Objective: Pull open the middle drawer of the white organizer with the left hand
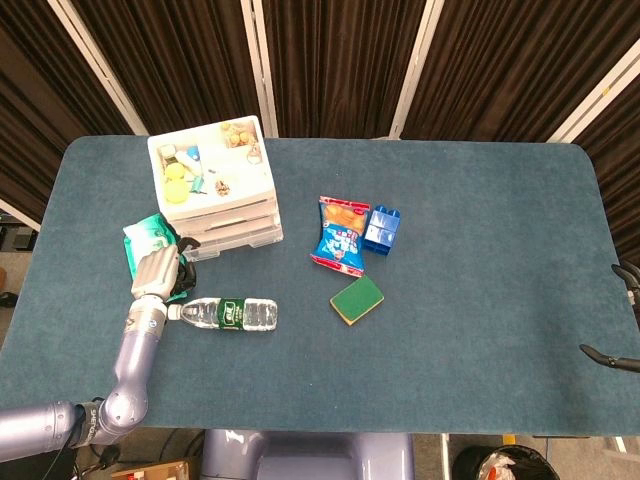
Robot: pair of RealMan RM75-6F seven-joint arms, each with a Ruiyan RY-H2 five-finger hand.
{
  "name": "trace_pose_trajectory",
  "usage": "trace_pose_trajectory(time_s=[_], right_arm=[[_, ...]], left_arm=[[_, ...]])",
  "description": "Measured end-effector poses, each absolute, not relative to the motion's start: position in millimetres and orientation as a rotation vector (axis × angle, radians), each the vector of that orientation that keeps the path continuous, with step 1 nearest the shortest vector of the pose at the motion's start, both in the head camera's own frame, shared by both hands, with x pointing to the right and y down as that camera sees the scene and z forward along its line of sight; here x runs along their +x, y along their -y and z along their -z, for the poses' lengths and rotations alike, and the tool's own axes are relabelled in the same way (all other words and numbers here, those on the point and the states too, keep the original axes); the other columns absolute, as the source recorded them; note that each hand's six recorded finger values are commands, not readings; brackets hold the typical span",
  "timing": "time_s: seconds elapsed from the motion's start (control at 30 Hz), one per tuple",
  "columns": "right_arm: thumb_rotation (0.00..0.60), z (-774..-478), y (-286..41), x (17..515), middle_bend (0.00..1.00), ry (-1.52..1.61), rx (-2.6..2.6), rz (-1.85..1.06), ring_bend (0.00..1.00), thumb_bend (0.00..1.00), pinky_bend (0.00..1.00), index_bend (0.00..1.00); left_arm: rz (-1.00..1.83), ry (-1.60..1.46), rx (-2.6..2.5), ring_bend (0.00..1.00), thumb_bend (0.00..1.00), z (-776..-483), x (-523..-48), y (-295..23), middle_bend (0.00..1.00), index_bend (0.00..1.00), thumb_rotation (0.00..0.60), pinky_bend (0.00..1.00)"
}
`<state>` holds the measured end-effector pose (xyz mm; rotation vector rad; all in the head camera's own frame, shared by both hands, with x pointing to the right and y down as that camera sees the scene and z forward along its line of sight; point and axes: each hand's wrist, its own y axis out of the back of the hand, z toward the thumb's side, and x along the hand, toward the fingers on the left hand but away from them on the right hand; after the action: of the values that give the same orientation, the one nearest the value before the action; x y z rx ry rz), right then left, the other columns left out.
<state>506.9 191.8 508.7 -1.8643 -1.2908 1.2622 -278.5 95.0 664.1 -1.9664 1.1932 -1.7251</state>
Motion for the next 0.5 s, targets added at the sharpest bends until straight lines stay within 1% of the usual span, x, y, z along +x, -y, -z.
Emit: trace_pose_trajectory(time_s=[0.2,0.5], right_arm=[[0.600,-508.4,-191.1,507.3,0.00,1.293,-1.863,-1.261,0.00,0.13,0.00,0.00],[0.600,-508.7,-191.8,506.5,0.00,1.290,-1.862,-1.260,0.00,0.13,0.00,0.00]], left_arm=[[1.758,-1.170,-1.966,0.95,0.71,-667.7,-280.7,-97.5,0.99,0.32,0.600,0.89],[1.736,-1.160,-2.017,0.95,0.71,-659.8,-278.8,-104.7,0.99,0.32,0.600,0.89]])
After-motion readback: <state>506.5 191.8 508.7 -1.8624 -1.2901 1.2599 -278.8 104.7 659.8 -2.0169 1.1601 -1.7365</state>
